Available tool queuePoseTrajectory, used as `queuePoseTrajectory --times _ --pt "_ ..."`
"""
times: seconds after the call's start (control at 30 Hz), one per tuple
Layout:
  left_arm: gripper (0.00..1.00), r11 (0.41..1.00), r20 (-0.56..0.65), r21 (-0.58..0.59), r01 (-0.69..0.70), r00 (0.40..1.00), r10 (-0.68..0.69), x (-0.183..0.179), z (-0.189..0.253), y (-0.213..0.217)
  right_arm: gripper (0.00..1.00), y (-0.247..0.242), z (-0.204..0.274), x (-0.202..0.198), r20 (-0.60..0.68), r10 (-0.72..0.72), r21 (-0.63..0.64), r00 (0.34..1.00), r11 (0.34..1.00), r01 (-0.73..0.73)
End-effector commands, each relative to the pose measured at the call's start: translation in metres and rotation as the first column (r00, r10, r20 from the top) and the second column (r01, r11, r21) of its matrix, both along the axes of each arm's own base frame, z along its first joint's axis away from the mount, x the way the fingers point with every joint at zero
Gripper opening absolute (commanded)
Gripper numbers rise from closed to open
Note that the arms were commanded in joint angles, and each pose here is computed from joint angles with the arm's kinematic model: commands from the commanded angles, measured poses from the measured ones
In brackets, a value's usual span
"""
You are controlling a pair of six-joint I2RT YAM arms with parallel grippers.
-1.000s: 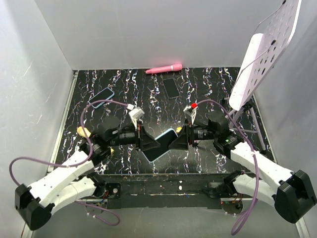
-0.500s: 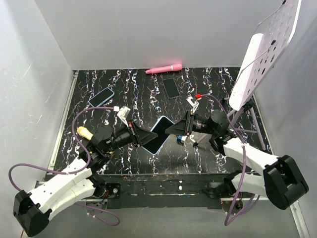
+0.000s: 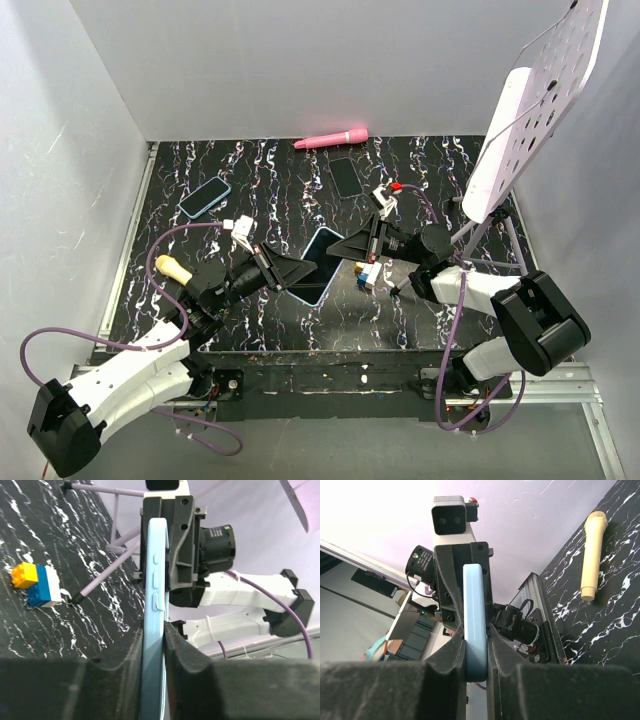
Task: Take the phone out of the phone case
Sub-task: Pick up the phone at the center of the board, then remove the phone case from the phone.
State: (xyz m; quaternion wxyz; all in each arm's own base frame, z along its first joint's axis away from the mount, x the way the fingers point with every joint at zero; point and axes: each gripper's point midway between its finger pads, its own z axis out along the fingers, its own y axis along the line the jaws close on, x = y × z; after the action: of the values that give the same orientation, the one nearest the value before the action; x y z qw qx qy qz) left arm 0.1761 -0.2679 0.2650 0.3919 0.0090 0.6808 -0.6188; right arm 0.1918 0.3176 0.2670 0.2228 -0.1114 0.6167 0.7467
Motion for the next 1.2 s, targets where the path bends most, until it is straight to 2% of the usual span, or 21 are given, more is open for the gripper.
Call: queuePoseTrajectory --times 0.0,0.07,0.13,0.23,0.33,0.43,0.5,0.67,0.73,0.8,0.9,1.07,1.17 --pt "0.41 0.999 0.009 0.020 -0.044 0.999 0.044 0.005 0.020 0.003 0.01 0.012 0.013 0.000 -0.006 0.001 0.040 1.000 0.999 0.000" --pt "0.63 0.992 -0.008 0.111 -0.056 0.998 0.058 0.001 0.011 0.010 0.01 0.015 -0.002 0.010 -0.066 -0.016 -0.033 0.998 0.999 0.014" --pt "0.75 0.979 -0.027 0.185 -0.083 0.996 0.090 -0.004 -0.003 0.024 0.01 0.016 -0.010 0.014 -0.098 -0.016 -0.082 0.995 0.997 0.008" --pt "0.80 0.943 -0.039 0.282 -0.178 0.980 0.197 -0.011 -0.018 0.057 0.01 0.014 -0.013 0.019 -0.098 -0.038 -0.118 0.994 0.993 0.026" --pt "0.86 0.858 -0.058 0.421 -0.294 0.935 0.349 -0.014 -0.041 0.099 0.01 0.012 -0.016 0.020 -0.072 -0.061 -0.151 0.996 0.987 0.049" --pt "0.88 0.859 -0.025 0.441 -0.262 0.953 0.303 -0.024 -0.037 0.102 0.01 0.009 -0.015 0.019 -0.049 -0.066 -0.158 0.997 0.986 0.057" --pt "0.98 0.872 0.010 0.451 -0.191 0.978 0.209 -0.031 -0.030 0.092 0.01 0.006 -0.013 0.019 -0.038 -0.063 -0.153 0.997 0.987 0.056" --pt "0.98 0.814 0.069 0.568 -0.126 0.992 0.106 -0.031 -0.021 0.088 0.01 -0.003 0.001 0.016 0.030 -0.097 -0.110 0.995 0.989 0.100" --pt "0.98 0.814 0.053 0.577 -0.063 0.998 0.039 -0.032 -0.022 0.076 0.01 -0.005 0.002 0.016 0.037 -0.112 -0.114 0.993 0.987 0.116" --pt "0.91 0.830 0.030 0.557 -0.011 1.000 -0.007 -0.034 -0.022 0.064 0.01 -0.009 0.001 0.016 0.035 -0.140 -0.126 0.989 0.982 0.144" --pt "0.74 0.889 0.049 0.458 0.025 0.997 -0.054 -0.034 -0.009 0.045 0.01 -0.018 0.004 0.014 0.047 -0.178 -0.136 0.983 0.974 0.183" --pt "0.70 0.955 0.074 0.265 0.135 0.984 -0.160 -0.046 0.008 0.020 0.01 -0.032 0.008 0.009 0.057 -0.198 -0.128 0.979 0.971 0.204" --pt "0.58 0.965 0.050 0.202 0.168 0.982 -0.181 -0.049 0.007 0.014 0.01 -0.041 0.010 0.005 0.041 -0.188 -0.083 0.981 0.978 0.191"
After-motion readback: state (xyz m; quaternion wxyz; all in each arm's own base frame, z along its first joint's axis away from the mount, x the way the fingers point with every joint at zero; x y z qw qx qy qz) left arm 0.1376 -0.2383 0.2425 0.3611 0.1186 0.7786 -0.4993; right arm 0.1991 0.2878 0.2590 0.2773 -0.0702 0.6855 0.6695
